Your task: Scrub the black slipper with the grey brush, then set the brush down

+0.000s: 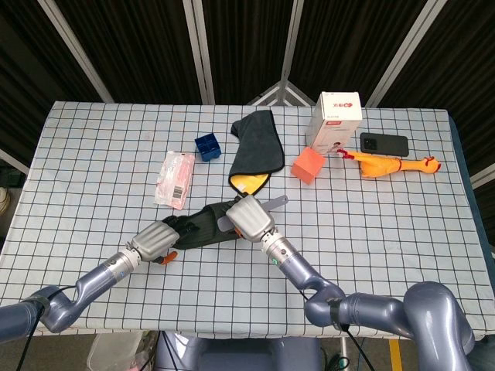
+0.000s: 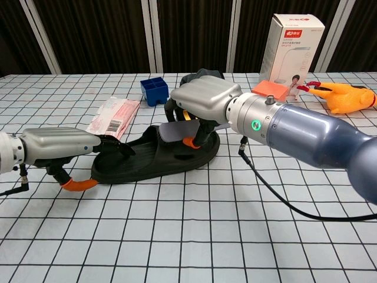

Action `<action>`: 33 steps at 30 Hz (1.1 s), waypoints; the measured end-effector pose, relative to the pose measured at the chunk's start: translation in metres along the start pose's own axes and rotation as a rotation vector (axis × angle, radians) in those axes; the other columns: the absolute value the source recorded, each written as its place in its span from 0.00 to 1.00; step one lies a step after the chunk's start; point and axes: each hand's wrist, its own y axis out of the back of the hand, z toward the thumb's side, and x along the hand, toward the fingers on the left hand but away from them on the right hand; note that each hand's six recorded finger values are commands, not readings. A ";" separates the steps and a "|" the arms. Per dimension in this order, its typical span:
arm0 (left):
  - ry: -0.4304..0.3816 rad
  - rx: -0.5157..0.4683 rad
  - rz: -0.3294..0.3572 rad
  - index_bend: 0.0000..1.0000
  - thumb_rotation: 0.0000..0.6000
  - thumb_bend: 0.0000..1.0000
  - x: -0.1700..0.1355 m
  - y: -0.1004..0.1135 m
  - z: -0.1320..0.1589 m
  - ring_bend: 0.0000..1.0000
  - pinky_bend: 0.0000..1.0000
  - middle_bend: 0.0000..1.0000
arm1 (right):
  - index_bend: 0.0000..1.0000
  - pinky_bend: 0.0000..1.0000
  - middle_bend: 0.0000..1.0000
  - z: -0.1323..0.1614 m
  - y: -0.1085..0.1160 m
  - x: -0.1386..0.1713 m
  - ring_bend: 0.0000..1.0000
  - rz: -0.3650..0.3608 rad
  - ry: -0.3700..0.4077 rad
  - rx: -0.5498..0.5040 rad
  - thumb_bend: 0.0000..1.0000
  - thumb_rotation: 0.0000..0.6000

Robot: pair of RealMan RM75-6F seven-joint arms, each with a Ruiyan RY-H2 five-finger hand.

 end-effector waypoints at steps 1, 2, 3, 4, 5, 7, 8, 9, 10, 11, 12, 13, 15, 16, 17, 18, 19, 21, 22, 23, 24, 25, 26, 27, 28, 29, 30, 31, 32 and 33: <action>0.000 0.001 0.000 0.08 1.00 0.62 0.000 0.000 0.000 0.03 0.12 0.10 | 0.70 0.44 0.67 -0.001 -0.001 0.000 0.46 0.003 -0.002 0.004 0.86 1.00; 0.001 0.001 -0.002 0.08 1.00 0.62 -0.001 0.000 0.000 0.03 0.12 0.10 | 0.70 0.44 0.67 -0.002 -0.002 0.000 0.46 0.006 -0.004 0.008 0.86 1.00; 0.001 0.002 -0.002 0.08 1.00 0.62 -0.001 0.000 0.000 0.03 0.12 0.10 | 0.70 0.44 0.67 -0.004 -0.004 0.001 0.46 0.010 -0.007 0.013 0.86 1.00; 0.002 0.003 -0.003 0.08 1.00 0.62 -0.002 -0.001 -0.001 0.03 0.12 0.10 | 0.70 0.44 0.67 -0.006 -0.005 0.001 0.46 0.013 -0.011 0.016 0.86 1.00; 0.005 0.004 -0.005 0.08 1.00 0.62 -0.002 -0.001 -0.001 0.03 0.12 0.10 | 0.70 0.44 0.67 -0.008 -0.006 0.001 0.46 0.016 -0.015 0.020 0.86 1.00; 0.009 0.005 -0.007 0.08 1.00 0.62 -0.003 -0.001 -0.002 0.02 0.12 0.10 | 0.70 0.44 0.67 -0.014 -0.008 0.002 0.46 0.023 -0.026 0.031 0.86 1.00; 0.011 0.005 -0.008 0.08 1.00 0.62 -0.003 -0.001 -0.003 0.02 0.12 0.10 | 0.70 0.44 0.67 -0.015 -0.008 0.003 0.46 0.024 -0.028 0.033 0.86 1.00; 0.013 0.005 -0.008 0.08 1.00 0.62 -0.003 -0.001 -0.003 0.02 0.12 0.10 | 0.70 0.44 0.67 -0.016 -0.009 0.003 0.46 0.025 -0.031 0.035 0.86 1.00; 0.015 0.007 -0.009 0.08 1.00 0.62 -0.003 -0.001 -0.004 0.03 0.12 0.10 | 0.70 0.44 0.67 -0.018 -0.009 0.004 0.46 0.027 -0.034 0.037 0.87 1.00; 0.018 0.008 -0.008 0.08 1.00 0.62 -0.004 -0.001 -0.004 0.03 0.12 0.10 | 0.70 0.44 0.67 -0.020 -0.009 0.004 0.46 0.029 -0.037 0.038 0.87 1.00; 0.020 0.009 -0.007 0.08 1.00 0.62 -0.004 -0.001 -0.005 0.02 0.12 0.10 | 0.70 0.44 0.67 -0.022 -0.010 0.005 0.46 0.032 -0.041 0.034 0.87 1.00; 0.023 0.009 -0.006 0.08 1.00 0.62 -0.004 -0.001 -0.005 0.03 0.12 0.10 | 0.70 0.44 0.67 -0.023 -0.011 0.006 0.46 0.034 -0.043 0.028 0.87 1.00; 0.028 0.010 -0.006 0.08 1.00 0.62 -0.004 -0.001 -0.006 0.03 0.12 0.10 | 0.70 0.44 0.67 -0.025 -0.012 0.007 0.46 0.040 -0.046 0.022 0.87 1.00; 0.030 0.010 -0.007 0.08 1.00 0.62 -0.004 -0.002 -0.006 0.03 0.12 0.10 | 0.70 0.44 0.67 -0.025 -0.012 0.008 0.46 0.041 -0.045 0.021 0.87 1.00; 0.031 0.010 -0.007 0.08 1.00 0.62 -0.004 -0.002 -0.006 0.03 0.12 0.10 | 0.70 0.44 0.67 -0.024 -0.012 0.008 0.46 0.041 -0.043 0.020 0.87 1.00; 0.030 0.008 -0.008 0.08 1.00 0.62 -0.003 -0.002 -0.006 0.03 0.12 0.10 | 0.70 0.44 0.67 -0.023 -0.011 0.007 0.46 0.040 -0.041 0.017 0.87 1.00; 0.030 0.008 -0.008 0.08 1.00 0.62 -0.003 -0.002 -0.005 0.03 0.12 0.10 | 0.70 0.44 0.67 -0.021 -0.010 0.007 0.46 0.038 -0.037 0.015 0.87 1.00; 0.027 0.008 -0.007 0.08 1.00 0.62 -0.002 -0.001 -0.004 0.03 0.12 0.10 | 0.70 0.44 0.67 -0.016 -0.007 0.007 0.46 0.030 -0.025 0.011 0.87 1.00; 0.026 0.008 -0.006 0.08 1.00 0.62 -0.001 -0.001 -0.003 0.03 0.12 0.10 | 0.70 0.44 0.67 -0.013 -0.006 0.007 0.46 0.027 -0.018 0.009 0.87 1.00; 0.024 0.007 -0.005 0.08 1.00 0.62 -0.001 -0.001 -0.002 0.03 0.12 0.10 | 0.70 0.44 0.67 -0.010 -0.004 0.007 0.46 0.024 -0.010 0.007 0.87 1.00; 0.023 0.006 -0.005 0.08 1.00 0.62 0.000 -0.001 -0.001 0.03 0.12 0.10 | 0.70 0.44 0.67 -0.005 -0.002 0.007 0.46 0.019 0.002 0.004 0.87 1.00; 0.022 0.006 -0.004 0.08 1.00 0.62 0.000 -0.001 -0.001 0.03 0.12 0.10 | 0.70 0.44 0.67 -0.001 -0.001 0.008 0.46 0.015 0.011 0.004 0.87 1.00; 0.021 0.006 -0.005 0.08 1.00 0.62 0.000 -0.001 -0.001 0.03 0.12 0.10 | 0.70 0.44 0.67 0.002 0.001 0.008 0.46 0.012 0.020 0.004 0.87 1.00; 0.021 0.006 -0.007 0.08 1.00 0.62 0.000 -0.002 -0.001 0.03 0.12 0.10 | 0.70 0.44 0.67 0.007 0.003 0.008 0.46 0.007 0.032 0.005 0.87 1.00; 0.021 0.006 -0.008 0.08 1.00 0.62 0.000 -0.002 -0.001 0.02 0.12 0.10 | 0.70 0.44 0.67 0.011 0.004 0.008 0.46 0.004 0.039 0.005 0.87 1.00; 0.022 0.006 -0.008 0.08 1.00 0.62 0.000 -0.002 -0.001 0.03 0.12 0.10 | 0.70 0.44 0.67 0.014 0.005 0.009 0.46 0.001 0.046 0.005 0.87 1.00; 0.023 0.006 -0.007 0.08 1.00 0.62 0.000 -0.002 -0.001 0.03 0.12 0.10 | 0.70 0.44 0.67 0.018 0.006 0.009 0.46 -0.002 0.052 0.004 0.87 1.00; 0.023 0.005 -0.006 0.08 1.00 0.62 -0.001 -0.002 -0.001 0.03 0.12 0.10 | 0.70 0.44 0.67 0.020 0.007 0.008 0.46 -0.003 0.056 0.004 0.87 1.00; 0.023 0.004 -0.003 0.08 1.00 0.62 -0.001 -0.001 -0.001 0.03 0.12 0.10 | 0.70 0.44 0.67 0.021 0.007 0.008 0.46 -0.004 0.058 0.004 0.87 1.00; 0.024 0.003 -0.001 0.08 1.00 0.62 -0.001 -0.001 -0.001 0.03 0.12 0.10 | 0.70 0.44 0.67 0.022 0.007 0.008 0.46 -0.002 0.060 0.004 0.87 1.00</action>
